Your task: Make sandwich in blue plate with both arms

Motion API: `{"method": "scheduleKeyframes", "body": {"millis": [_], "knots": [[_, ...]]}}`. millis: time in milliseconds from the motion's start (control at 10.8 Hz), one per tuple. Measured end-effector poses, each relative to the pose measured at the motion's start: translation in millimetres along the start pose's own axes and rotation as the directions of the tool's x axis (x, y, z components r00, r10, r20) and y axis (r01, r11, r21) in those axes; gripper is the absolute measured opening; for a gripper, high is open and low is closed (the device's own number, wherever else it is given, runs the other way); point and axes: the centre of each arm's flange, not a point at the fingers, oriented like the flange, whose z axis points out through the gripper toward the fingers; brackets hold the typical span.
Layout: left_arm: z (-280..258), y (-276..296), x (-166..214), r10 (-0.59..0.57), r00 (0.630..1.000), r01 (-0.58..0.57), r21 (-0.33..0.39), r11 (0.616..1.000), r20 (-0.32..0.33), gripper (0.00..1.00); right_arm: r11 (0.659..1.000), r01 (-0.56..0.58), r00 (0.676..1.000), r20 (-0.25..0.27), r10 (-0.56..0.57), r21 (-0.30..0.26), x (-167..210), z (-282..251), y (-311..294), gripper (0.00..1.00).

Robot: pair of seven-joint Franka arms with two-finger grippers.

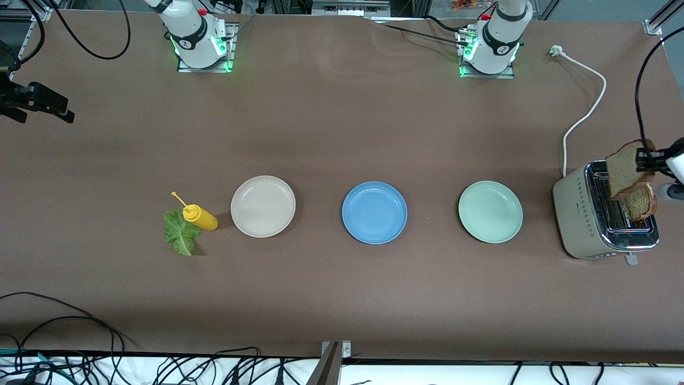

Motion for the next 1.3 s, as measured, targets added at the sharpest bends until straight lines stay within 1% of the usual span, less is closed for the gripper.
{"method": "scheduleKeyframes", "body": {"millis": [185,278,464,556,742,927,1113,1298], "knots": [[-18,57,13,0.104,0.995,-0.104,-0.003,0.995,-0.009,0.1,1.0,-0.013,0.999,-0.029,0.013,0.006,4,-1,-1,1.0],[-23,83,18,0.14,0.99,-0.141,-0.035,0.989,-0.025,0.1,1.0,-0.016,0.999,-0.034,0.016,0.007,5,-1,-1,1.0],[-22,111,24,0.153,0.986,-0.163,-0.196,0.967,-0.065,0.1,1.0,-0.019,0.999,-0.034,0.019,0.007,6,-1,-2,1.0],[-15,123,31,0.166,0.983,-0.18,-0.277,0.944,-0.075,0.1,1.0,-0.019,0.999,-0.033,0.019,0.008,6,0,-2,1.0],[11,155,54,0.208,0.976,-0.215,-0.411,0.886,-0.063,0.1,1.0,-0.02,0.999,-0.031,0.02,0.008,6,1,-2,1.0],[34,197,79,0.245,0.966,-0.25,-0.501,0.829,-0.078,0.1,1.0,-0.02,0.999,-0.03,0.02,0.008,7,1,-2,1.0],[51,240,101,0.229,0.97,-0.234,-0.599,0.766,-0.085,0.1,1.0,-0.02,0.999,-0.029,0.02,0.008,7,1,-2,1.0],[73,279,125,0.205,0.973,-0.225,-0.671,0.707,-0.11,0.1,1.0,-0.02,0.999,-0.029,0.02,0.008,7,1,-2,1.0]]}}
